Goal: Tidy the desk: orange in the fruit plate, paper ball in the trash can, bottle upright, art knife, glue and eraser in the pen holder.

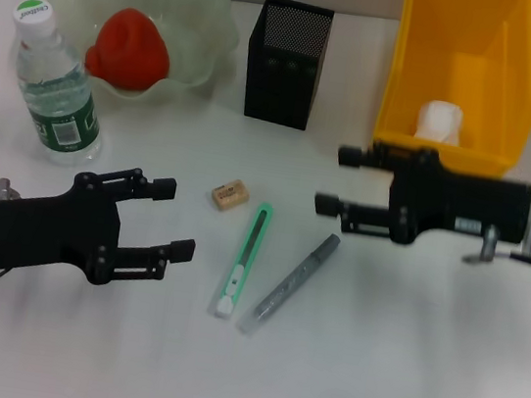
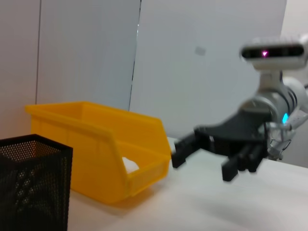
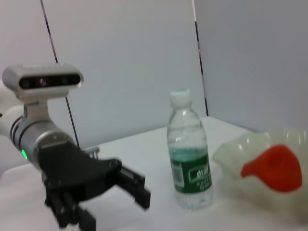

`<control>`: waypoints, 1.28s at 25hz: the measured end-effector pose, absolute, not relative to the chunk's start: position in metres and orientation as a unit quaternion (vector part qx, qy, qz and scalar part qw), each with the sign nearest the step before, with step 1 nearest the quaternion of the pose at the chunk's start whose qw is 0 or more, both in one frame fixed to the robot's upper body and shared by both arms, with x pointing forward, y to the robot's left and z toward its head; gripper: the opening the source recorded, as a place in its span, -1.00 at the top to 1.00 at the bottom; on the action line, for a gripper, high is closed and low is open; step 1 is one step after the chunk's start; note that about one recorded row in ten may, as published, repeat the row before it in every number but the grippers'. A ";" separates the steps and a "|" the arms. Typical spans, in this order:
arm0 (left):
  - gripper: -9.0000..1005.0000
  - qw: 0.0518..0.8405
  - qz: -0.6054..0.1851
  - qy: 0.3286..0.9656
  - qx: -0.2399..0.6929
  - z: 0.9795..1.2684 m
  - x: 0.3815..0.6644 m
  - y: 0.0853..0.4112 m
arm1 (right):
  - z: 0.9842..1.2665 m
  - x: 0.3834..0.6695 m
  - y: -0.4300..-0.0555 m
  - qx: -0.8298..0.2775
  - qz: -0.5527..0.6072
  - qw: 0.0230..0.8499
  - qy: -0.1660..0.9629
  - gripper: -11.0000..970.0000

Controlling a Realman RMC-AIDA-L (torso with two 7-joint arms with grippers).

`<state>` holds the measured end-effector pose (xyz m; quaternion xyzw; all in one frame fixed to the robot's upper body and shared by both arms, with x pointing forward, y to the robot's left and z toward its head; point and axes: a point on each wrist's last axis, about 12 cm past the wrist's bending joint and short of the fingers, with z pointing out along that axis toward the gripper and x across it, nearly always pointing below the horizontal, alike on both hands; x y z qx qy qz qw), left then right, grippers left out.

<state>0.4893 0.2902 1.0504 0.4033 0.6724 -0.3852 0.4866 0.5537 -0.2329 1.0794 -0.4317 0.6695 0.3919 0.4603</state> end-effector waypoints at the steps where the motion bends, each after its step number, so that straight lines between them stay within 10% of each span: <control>1: -0.58 0.485 -0.385 0.673 0.404 1.050 0.490 0.290 | 1.092 0.566 -0.226 -0.453 0.386 0.454 0.663 -0.43; 16: -0.57 0.464 -0.389 0.688 0.400 1.052 0.484 0.307 | 1.153 0.609 -0.123 -0.756 0.245 0.279 0.539 -0.41; 32: -0.57 0.479 -0.382 0.693 0.381 1.056 0.489 0.312 | 1.149 0.590 -0.061 -0.894 0.146 0.210 0.368 -0.39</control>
